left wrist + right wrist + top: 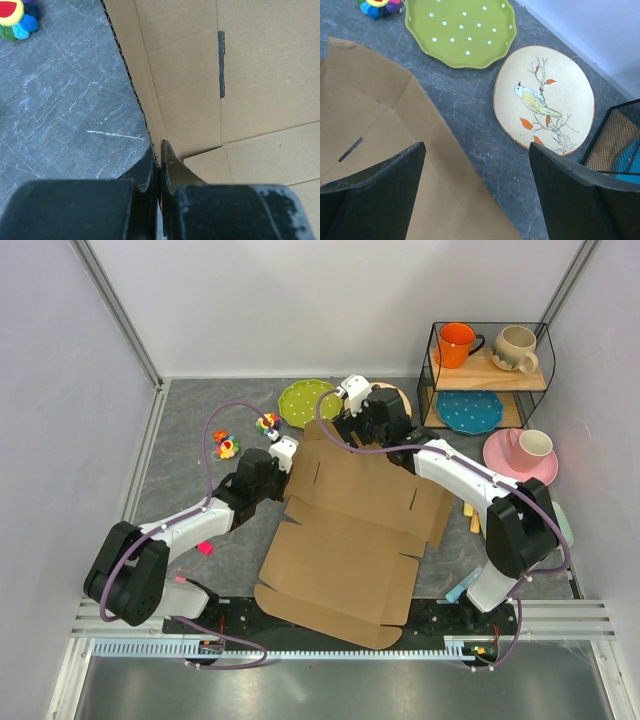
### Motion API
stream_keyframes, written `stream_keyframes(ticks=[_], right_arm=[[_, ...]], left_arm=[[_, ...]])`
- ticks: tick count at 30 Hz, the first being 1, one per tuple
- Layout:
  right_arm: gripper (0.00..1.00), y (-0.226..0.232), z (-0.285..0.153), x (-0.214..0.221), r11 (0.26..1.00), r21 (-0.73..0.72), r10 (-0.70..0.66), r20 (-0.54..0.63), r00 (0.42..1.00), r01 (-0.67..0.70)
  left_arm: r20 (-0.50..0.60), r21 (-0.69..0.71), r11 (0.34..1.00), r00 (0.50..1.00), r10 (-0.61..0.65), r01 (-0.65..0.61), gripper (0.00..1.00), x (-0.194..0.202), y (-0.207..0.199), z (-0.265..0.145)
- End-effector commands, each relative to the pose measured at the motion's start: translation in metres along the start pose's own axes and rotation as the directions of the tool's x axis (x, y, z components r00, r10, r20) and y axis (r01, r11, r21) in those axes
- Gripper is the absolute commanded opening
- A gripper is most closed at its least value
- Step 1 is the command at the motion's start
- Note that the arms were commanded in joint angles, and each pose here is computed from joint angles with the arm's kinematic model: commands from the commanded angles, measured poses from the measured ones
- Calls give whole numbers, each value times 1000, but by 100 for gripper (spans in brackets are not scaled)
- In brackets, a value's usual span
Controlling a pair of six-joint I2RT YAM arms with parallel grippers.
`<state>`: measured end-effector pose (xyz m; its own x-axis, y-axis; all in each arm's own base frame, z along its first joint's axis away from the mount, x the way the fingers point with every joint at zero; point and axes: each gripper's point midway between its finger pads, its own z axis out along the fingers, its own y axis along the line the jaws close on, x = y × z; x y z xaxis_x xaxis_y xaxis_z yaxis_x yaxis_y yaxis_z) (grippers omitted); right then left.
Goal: Fold the paper box
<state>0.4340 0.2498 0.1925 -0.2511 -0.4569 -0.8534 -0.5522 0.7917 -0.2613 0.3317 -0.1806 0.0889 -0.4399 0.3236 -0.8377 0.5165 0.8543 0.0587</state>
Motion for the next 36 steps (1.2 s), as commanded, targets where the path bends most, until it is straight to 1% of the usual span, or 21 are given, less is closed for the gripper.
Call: stream_keyframes(ticks=[1, 3, 6, 11, 12, 14, 16, 19, 20, 22, 23, 25, 27, 28, 33, 34, 36], right_arm=[[90, -5, -2, -5, 998, -43, 44, 50, 998, -41], [86, 4, -5, -3, 994, -99, 51, 56, 997, -46], [84, 13, -6, 1, 988, -148, 58, 46, 997, -51], [80, 22, -8, 3, 979, -194, 73, 41, 997, -63], [76, 24, -9, 4, 978, -197, 73, 40, 997, -64], [71, 25, -9, 6, 977, -202, 74, 34, 997, -66], [69, 27, -8, 8, 977, -203, 74, 28, 997, -67], [59, 32, -5, 13, 976, -210, 67, 11, 998, -63], [54, 35, -4, 14, 974, -217, 69, 7, 998, -66], [51, 40, -2, 20, 972, -223, 67, -12, 998, -68], [48, 42, -1, 23, 975, -215, 59, -19, 998, -62], [46, 44, 0, 29, 978, -201, 42, -32, 999, -47], [39, 43, -1, 31, 984, -172, 34, -38, 999, -40], [34, 43, -2, 30, 986, -164, 33, -36, 999, -38], [20, 38, -13, 35, 995, -91, 22, -37, 999, -25], [15, 37, -16, 36, 997, -77, 21, -40, 999, -24], [11, 38, -24, 37, 997, -71, 32, -39, 999, -35]], left_arm=[[29, -50, 996, 997, 77, -76, 2, -7, 10, -6], [40, -55, 995, 996, 82, -80, 2, -9, 11, -6], [49, -47, 996, 996, 80, -78, 2, -12, 10, -6], [49, -46, 996, 996, 79, -77, 2, -12, 9, -5], [52, -48, 996, 996, 76, -73, 2, -13, 10, -5], [54, -49, 996, 996, 77, -75, 2, -13, 10, -5], [53, -51, 996, 996, 74, -72, 2, -13, 10, -5], [55, -54, 996, 996, 70, -67, 2, -14, 11, -5], [55, -56, 997, 996, 65, -62, 2, -13, 11, -5], [63, -55, 997, 996, 59, -56, 2, -15, 10, -6], [63, -53, 997, 997, 54, -51, 2, -15, 10, -6], [65, -53, 997, 996, 53, -49, 2, -16, 10, -6], [67, -61, 997, 996, 53, -49, 2, -18, 11, -7], [70, -60, 997, 996, 53, -49, 2, -19, 11, -8], [84, -68, 997, 996, 39, -33, 2, -26, 12, -10], [67, -69, 997, 997, 33, -28, 4, -24, 12, -10], [55, -85, 996, 998, 11, -7, 10, -30, 15, -10]])
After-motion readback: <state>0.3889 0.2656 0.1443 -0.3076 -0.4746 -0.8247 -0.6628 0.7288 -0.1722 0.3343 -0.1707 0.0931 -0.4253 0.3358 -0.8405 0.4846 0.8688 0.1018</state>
